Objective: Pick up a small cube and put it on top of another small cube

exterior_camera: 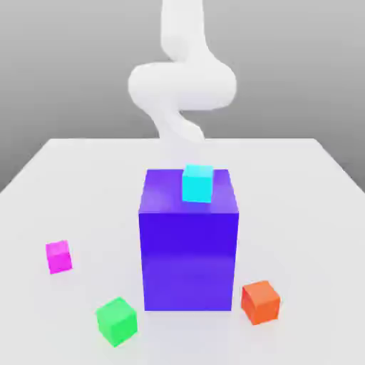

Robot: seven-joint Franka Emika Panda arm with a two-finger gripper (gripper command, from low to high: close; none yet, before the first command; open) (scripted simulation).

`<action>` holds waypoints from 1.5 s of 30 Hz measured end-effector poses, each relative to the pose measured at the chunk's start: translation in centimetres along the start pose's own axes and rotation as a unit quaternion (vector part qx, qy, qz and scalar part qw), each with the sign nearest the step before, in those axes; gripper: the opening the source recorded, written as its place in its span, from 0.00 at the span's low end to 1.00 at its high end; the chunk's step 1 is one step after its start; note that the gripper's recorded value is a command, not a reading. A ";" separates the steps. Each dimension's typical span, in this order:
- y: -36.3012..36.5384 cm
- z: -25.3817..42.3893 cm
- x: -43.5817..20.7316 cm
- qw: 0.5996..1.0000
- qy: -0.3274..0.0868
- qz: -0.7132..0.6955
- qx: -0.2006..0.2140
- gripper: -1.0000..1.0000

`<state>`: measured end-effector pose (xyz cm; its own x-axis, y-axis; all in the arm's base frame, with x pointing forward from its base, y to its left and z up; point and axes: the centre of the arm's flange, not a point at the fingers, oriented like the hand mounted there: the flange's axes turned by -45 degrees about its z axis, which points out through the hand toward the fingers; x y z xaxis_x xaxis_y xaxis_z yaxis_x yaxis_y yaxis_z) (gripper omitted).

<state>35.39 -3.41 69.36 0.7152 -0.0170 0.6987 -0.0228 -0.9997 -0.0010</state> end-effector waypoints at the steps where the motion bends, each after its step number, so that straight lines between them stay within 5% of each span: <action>1: 1.4 0.8 -0.3 1.000 -0.006 0.000 -0.003 0.50; 23: 21.0 19.1 -16.3 0.981 -0.185 -0.056 -0.019 0.50; 45: 24.2 28.6 -41.1 0.912 -0.363 -0.180 0.069 0.50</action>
<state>25.41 -27.31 20.12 0.9342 0.3566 0.0147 0.3565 -0.9343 0.0099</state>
